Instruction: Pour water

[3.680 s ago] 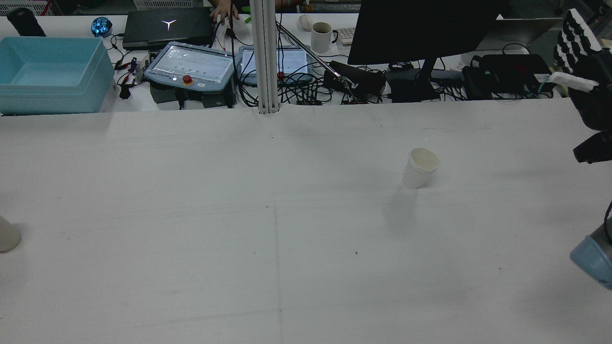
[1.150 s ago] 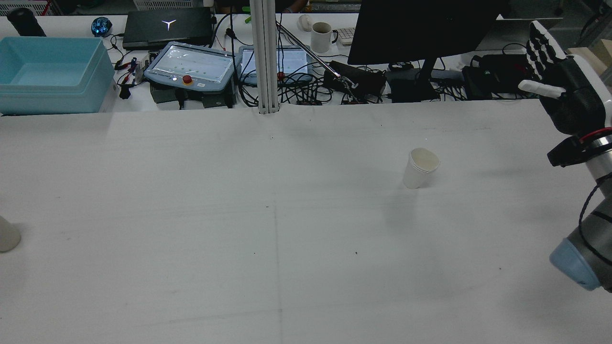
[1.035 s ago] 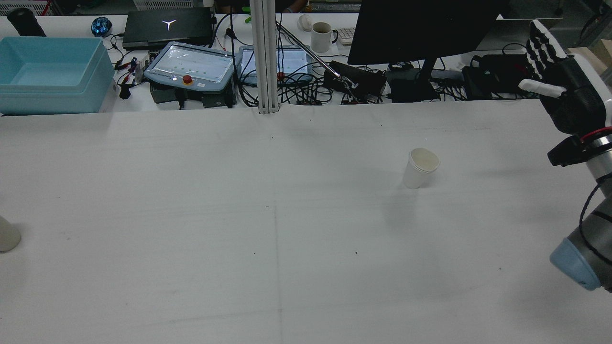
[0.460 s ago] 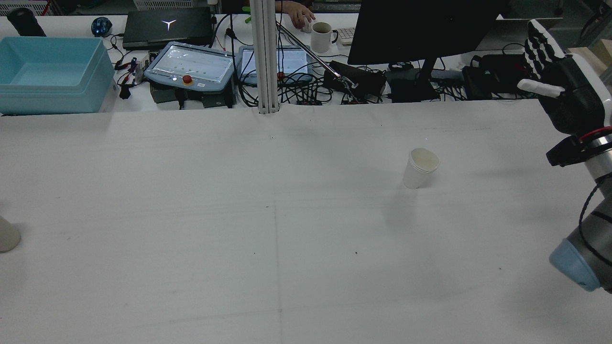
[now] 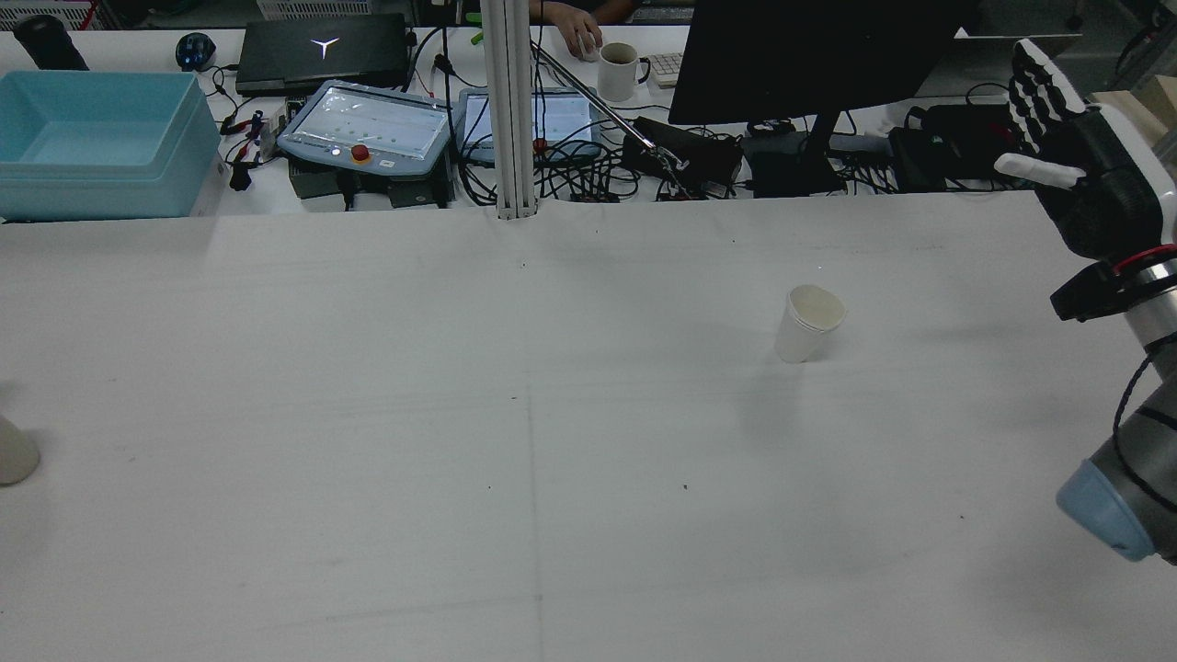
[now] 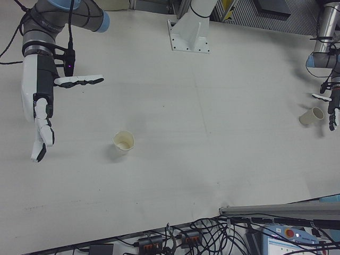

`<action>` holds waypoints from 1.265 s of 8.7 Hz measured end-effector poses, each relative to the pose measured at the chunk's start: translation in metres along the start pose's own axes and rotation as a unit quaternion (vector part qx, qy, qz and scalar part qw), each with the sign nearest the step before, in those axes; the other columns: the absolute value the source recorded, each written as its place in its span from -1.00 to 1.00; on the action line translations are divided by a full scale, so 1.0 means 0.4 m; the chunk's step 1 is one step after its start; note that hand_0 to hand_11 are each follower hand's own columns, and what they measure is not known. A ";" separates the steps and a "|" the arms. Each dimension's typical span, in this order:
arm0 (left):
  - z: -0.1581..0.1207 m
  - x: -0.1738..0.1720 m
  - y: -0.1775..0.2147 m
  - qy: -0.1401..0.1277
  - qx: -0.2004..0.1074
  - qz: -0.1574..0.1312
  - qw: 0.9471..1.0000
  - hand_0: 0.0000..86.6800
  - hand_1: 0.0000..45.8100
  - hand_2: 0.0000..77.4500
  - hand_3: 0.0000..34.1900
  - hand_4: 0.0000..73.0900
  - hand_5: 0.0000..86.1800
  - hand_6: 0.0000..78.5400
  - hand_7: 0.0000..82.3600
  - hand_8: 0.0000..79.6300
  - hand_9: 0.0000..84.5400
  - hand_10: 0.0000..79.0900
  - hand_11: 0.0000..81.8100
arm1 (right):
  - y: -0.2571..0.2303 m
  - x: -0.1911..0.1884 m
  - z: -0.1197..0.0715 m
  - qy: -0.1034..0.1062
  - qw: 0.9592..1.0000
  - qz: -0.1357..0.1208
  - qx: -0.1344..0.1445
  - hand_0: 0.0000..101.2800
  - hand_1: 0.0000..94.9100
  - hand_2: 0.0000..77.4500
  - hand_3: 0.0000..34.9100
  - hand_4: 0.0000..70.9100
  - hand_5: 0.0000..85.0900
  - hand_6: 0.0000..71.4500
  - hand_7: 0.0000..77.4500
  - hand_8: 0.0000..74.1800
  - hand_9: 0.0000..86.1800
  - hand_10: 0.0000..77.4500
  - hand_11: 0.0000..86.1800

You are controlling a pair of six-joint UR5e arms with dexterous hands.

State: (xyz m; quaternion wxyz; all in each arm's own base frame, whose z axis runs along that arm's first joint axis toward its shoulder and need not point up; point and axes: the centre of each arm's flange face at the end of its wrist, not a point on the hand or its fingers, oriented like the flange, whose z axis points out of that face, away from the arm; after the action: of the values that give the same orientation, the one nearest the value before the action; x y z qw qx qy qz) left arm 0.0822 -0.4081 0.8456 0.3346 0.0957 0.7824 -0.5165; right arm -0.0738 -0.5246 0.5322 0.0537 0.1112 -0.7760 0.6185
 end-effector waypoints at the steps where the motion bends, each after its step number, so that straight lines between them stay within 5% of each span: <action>1: 0.015 -0.005 -0.001 0.000 -0.001 0.000 1.000 0.06 -0.43 -0.97 -0.67 -0.97 -0.99 -0.99 -0.97 -0.99 -0.96 -1.00 -0.97 | 0.000 0.001 0.000 0.000 1.000 0.000 0.000 -0.08 -0.71 -0.89 -0.68 -1.00 -0.77 -0.98 -0.90 -0.99 -0.99 -0.99 -0.99; 11: 0.073 -0.065 0.029 -0.012 -0.007 -0.005 1.000 0.09 -0.29 -0.90 -0.71 -0.97 -0.94 -0.99 -0.97 -1.00 -0.96 -1.00 -0.97 | 0.010 0.008 0.013 0.000 1.000 0.001 -0.003 -0.08 -0.71 -0.86 -0.67 -1.00 -0.74 -0.98 -0.90 -0.99 -0.99 -0.99 -0.99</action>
State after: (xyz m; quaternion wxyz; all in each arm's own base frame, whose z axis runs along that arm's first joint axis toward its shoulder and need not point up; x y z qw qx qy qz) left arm 0.1199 -0.4232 0.8460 0.3416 0.0834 0.7824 -0.5140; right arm -0.0775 -0.5292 0.5280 0.0536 0.1107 -0.7780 0.6161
